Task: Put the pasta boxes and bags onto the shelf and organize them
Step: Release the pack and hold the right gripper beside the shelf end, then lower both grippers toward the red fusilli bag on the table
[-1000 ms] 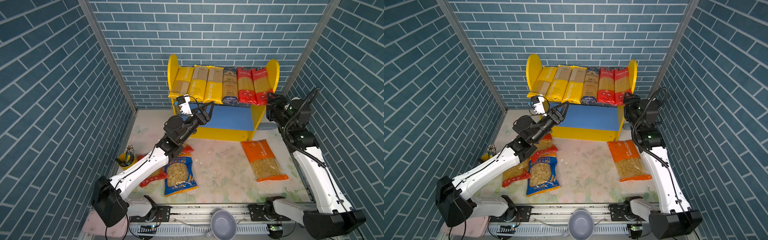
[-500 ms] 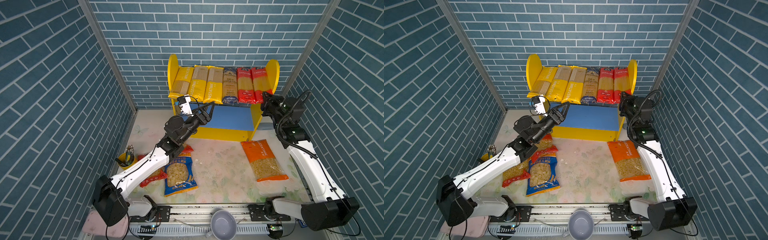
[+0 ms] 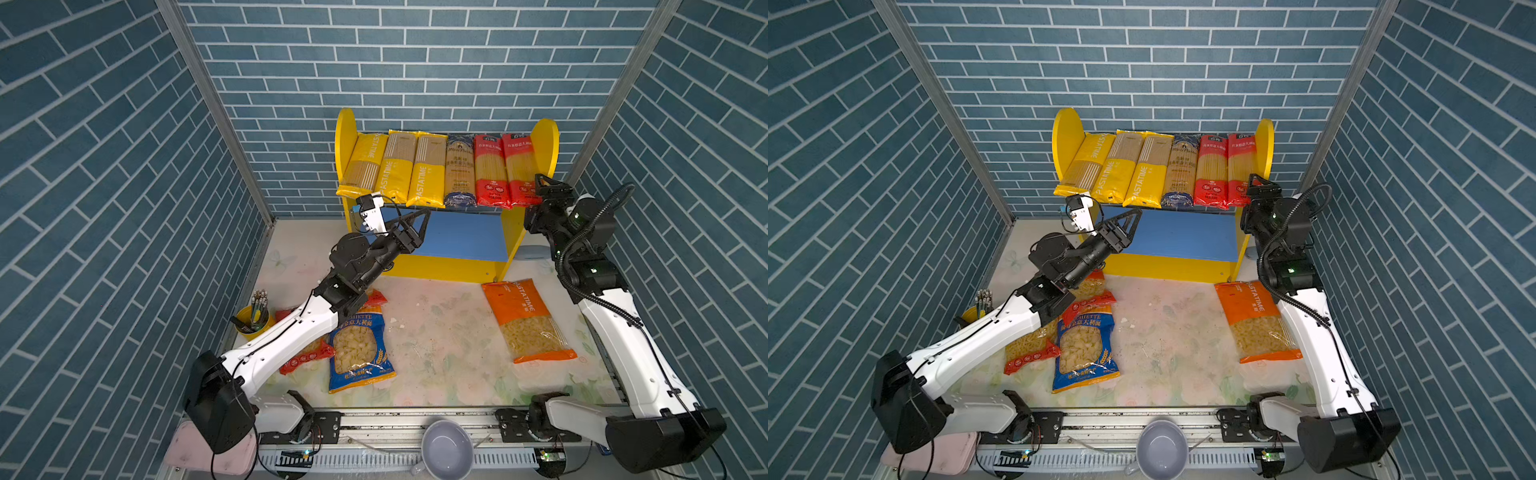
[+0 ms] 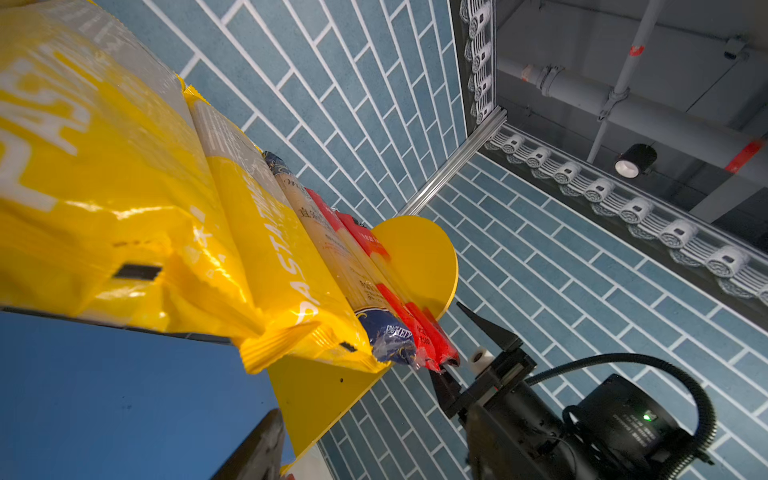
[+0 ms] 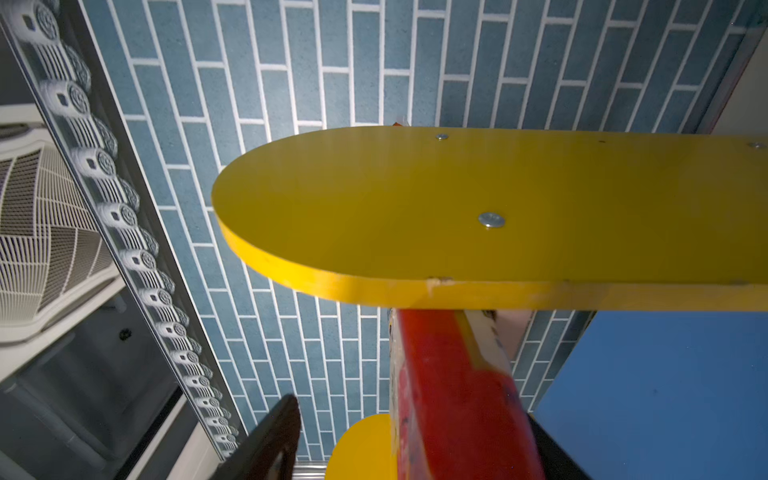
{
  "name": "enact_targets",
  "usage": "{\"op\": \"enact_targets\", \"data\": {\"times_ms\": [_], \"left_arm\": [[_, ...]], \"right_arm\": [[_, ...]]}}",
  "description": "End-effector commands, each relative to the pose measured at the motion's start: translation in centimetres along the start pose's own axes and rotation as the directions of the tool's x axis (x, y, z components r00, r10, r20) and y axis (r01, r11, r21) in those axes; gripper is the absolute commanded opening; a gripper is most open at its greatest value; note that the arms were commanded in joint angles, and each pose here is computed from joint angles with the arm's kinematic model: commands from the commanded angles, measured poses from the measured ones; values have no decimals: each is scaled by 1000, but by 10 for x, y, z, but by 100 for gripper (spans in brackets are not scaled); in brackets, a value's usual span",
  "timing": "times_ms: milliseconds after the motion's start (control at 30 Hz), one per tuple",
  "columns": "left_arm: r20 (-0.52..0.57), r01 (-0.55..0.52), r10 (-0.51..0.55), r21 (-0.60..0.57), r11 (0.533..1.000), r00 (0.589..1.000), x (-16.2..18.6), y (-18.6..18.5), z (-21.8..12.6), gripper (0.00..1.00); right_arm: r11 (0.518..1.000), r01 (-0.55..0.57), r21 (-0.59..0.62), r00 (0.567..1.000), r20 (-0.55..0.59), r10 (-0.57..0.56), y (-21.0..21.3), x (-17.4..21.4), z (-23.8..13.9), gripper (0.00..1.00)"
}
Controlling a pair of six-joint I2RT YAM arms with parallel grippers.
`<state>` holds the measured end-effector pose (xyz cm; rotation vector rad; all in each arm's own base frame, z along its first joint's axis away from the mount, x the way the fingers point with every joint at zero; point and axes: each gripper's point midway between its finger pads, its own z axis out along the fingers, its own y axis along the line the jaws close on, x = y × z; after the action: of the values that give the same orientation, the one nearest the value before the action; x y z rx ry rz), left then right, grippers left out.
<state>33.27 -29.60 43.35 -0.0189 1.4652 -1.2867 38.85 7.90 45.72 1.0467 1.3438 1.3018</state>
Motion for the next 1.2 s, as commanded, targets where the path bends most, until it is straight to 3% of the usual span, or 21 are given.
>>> {"op": "enact_targets", "data": {"times_ms": [0, 133, 267, 433, 667, 767, 967, 1133, 1167], "left_arm": [[-43, -156, 155, -36, 987, 987, 8, 0, -15, 70], [-116, -349, 339, -70, 935, 933, 23, 0, -31, 71], [-129, -483, 468, -138, 865, 874, 43, 14, -56, 72], [-185, -564, 535, -189, 804, 825, 64, 31, -79, 73], [-266, -534, 472, -259, 805, 841, 86, 62, -98, 73], [-329, -544, 447, -326, 773, 832, 92, 81, -109, 73], [-562, -590, 297, -460, 664, 772, 108, 127, -141, 74], [-683, -596, 173, -450, 665, 709, 140, 146, -168, 73], [-696, -585, 135, -464, 665, 705, 146, 152, -177, 73]], "right_arm": [[990, 130, 57, 988, -87, -125, -26, 14, -14, 77], [979, 185, 85, 968, -187, -167, -65, 32, -24, 77], [959, 283, -22, 917, -286, -277, -67, 54, -40, 75], [895, 445, -42, 832, -350, -430, -82, 73, -69, 73], [821, 571, -29, 745, -402, -532, -107, 86, -94, 71], [801, 599, -9, 699, -482, -528, -132, 107, -95, 69], [781, 624, 19, 615, -629, -476, -197, 171, -94, 66], [723, 689, 38, 501, -746, -438, -245, 222, -95, 66], [707, 706, 29, 459, -779, -426, -254, 234, -96, 66]]}}
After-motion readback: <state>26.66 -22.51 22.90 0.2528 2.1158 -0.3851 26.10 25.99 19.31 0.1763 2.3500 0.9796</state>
